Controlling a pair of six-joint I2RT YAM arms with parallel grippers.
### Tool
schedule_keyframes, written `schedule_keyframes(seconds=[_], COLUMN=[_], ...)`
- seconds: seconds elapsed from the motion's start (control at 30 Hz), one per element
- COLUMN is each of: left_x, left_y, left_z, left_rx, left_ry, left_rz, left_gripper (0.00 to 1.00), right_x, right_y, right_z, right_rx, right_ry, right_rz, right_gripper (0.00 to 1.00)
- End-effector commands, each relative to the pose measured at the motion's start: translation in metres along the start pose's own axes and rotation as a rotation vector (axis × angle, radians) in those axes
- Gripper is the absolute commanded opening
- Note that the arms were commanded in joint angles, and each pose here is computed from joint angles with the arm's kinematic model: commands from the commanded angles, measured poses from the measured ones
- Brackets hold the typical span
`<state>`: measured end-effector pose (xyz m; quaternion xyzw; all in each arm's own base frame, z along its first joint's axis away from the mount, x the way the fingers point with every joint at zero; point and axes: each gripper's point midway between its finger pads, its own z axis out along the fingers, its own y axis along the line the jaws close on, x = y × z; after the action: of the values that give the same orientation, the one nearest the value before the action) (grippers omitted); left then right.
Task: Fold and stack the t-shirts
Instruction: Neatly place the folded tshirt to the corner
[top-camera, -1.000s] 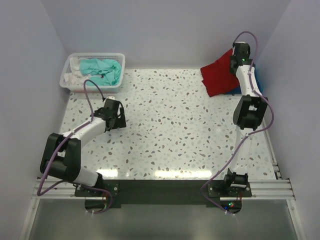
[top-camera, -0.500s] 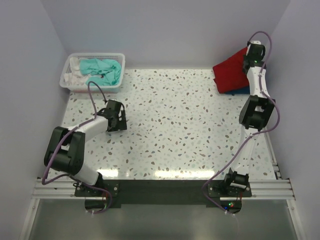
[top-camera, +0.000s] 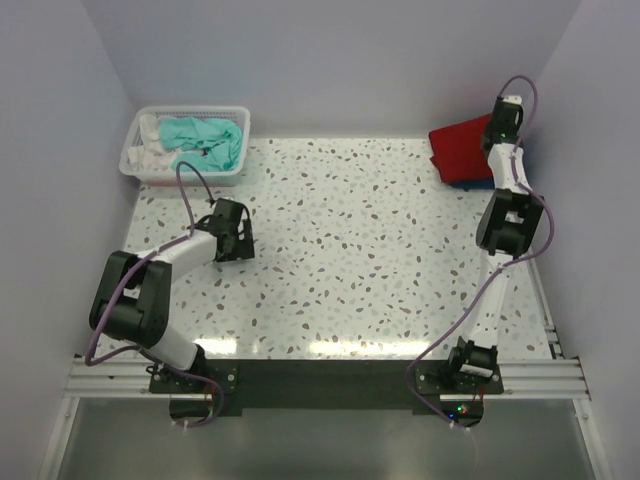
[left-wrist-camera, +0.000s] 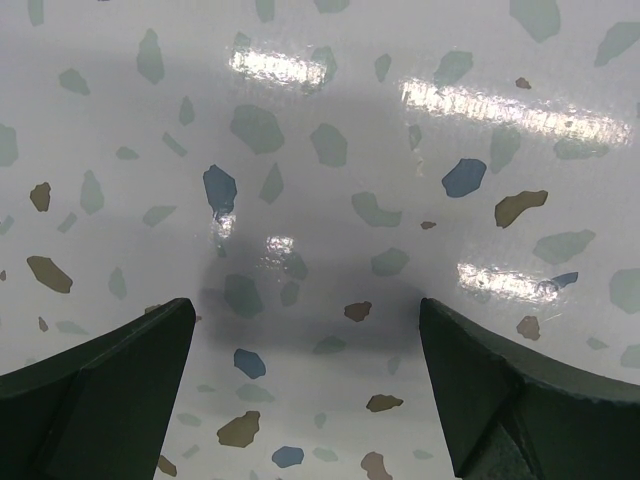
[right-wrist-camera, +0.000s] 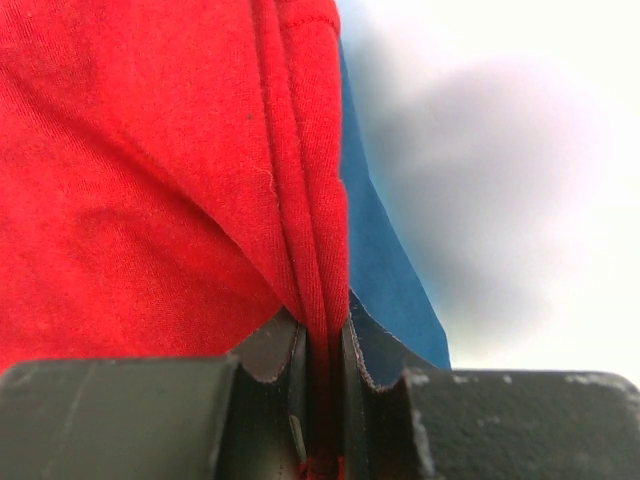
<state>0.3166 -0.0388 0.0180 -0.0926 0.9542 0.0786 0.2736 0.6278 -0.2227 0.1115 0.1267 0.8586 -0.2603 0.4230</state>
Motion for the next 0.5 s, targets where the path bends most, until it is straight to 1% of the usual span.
schedule_keyframes(seconds=[0.0, 0.07, 0.1, 0.17, 0.2, 0.27, 0.3, 0.37, 0.4, 0.43, 0.47], left_x=[-0.003, -0.005, -0.005, -0.008, -0.009, -0.012, -0.015, -0.024, -0.027, -0.034, -0.040], left_y=[-0.001, -0.002, -0.002, -0.003, -0.003, -0.003, -0.003, -0.003, -0.003, -0.003, -0.003], left_z=[0.001, -0.002, -0.002, -0.005, -0.007, -0.011, -0.014, -0.022, -0.026, -0.034, -0.040], left_rx=[0.002, 0.010, 0.011, 0.020, 0.023, 0.031, 0.034, 0.046, 0.049, 0.061, 0.069], left_ry=[0.007, -0.004, -0.004, -0.014, -0.017, -0.032, -0.042, -0.071, -0.078, -0.105, -0.122], left_rz=[-0.027, -0.029, -0.029, -0.034, -0.035, -0.040, -0.044, -0.054, -0.057, -0.064, -0.071], left_gripper=[1.00, 1.00, 1.00, 1.00, 1.00, 1.00, 1.00, 1.00, 1.00, 1.00, 1.00], right_x=[-0.035, -0.039, -0.040, -0.048, -0.049, -0.051, -0.052, -0.058, -0.060, -0.058, -0.065], right_y=[-0.056, -0.065, -0.067, -0.072, -0.074, -0.086, -0.089, -0.099, -0.103, -0.102, -0.107], right_z=[-0.019, -0.026, -0.029, -0.038, -0.042, -0.059, -0.067, -0.093, -0.104, -0.114, -0.135], right_rx=[0.170, 0.182, 0.184, 0.185, 0.188, 0.221, 0.228, 0.235, 0.232, 0.209, 0.190], right_ry=[-0.087, -0.092, -0.093, -0.097, -0.094, -0.075, -0.070, -0.071, -0.075, -0.059, -0.070], right_rz=[0.100, 0.108, 0.108, 0.114, 0.125, 0.170, 0.181, 0.214, 0.248, 0.252, 0.290], right_gripper=[0.10, 0.13, 0.24, 0.39, 0.48, 0.57, 0.64, 0.70, 0.75, 0.78, 0.80])
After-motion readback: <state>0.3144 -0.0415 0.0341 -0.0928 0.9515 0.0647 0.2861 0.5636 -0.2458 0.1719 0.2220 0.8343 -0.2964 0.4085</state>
